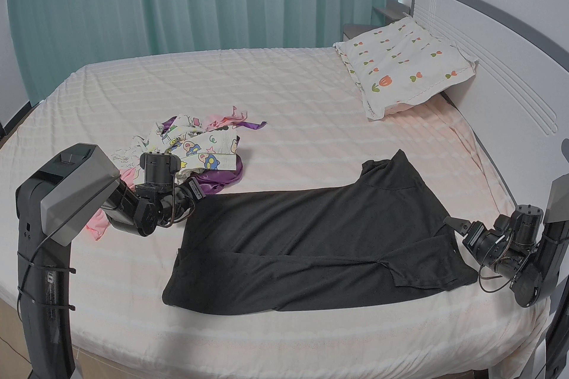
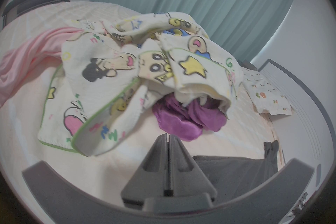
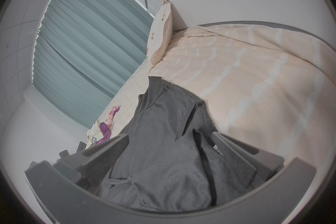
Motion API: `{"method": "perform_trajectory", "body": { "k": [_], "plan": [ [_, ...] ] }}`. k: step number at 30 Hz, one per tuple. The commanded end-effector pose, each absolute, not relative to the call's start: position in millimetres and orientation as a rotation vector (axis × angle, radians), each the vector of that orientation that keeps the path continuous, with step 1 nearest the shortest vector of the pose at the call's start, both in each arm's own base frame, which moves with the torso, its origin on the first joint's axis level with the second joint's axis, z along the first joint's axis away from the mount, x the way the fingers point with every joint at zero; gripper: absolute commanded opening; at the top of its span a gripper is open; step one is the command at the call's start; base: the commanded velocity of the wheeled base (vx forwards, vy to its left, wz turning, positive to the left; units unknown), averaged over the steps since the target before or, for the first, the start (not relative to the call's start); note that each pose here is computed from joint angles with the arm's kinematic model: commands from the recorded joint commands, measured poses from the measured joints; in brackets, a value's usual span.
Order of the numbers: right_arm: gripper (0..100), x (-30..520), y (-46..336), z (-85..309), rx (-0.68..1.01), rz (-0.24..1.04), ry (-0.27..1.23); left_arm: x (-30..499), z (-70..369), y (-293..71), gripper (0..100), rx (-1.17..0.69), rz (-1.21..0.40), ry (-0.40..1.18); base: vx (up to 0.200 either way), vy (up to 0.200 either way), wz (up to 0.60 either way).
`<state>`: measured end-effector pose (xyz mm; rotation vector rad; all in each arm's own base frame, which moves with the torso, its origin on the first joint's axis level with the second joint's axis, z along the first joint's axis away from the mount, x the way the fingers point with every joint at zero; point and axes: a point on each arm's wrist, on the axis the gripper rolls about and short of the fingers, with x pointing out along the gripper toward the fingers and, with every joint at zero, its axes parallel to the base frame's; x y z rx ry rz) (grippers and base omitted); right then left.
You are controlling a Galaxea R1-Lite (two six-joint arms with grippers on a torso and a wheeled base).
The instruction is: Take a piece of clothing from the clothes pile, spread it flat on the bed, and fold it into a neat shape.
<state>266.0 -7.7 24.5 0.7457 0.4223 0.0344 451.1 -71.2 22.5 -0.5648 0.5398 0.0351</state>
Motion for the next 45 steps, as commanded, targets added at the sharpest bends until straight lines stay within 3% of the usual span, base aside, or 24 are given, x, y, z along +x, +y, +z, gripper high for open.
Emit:
{"method": "perform_trajectory", "body": {
  "k": [1,13,17,29,36,45],
  "plan": [
    [100,270,-7,28,0.739,0.049,0.396,451,24,-66,0,-0.564,0.076,0.522,0.000,0.000,0.00],
    [100,364,2,42,0.682,0.110,0.381,438,60,-69,0,-0.639,0.089,0.463,0.000,0.000,0.00],
    [100,406,1,42,0.583,0.155,0.404,433,71,-69,0,-0.641,0.084,0.451,0.000,0.000,0.00],
    [100,455,-9,27,0.398,0.333,0.466,426,72,-71,0,-0.634,0.104,0.453,0.000,0.000,0.00],
    [100,481,-11,22,0.296,0.355,0.465,425,72,-71,0,-0.636,0.104,0.454,0.000,0.000,0.00],
    [100,503,-13,24,0.285,0.358,0.436,423,72,-72,0,-0.642,0.104,0.458,0.000,0.000,0.00]
  ]
}}
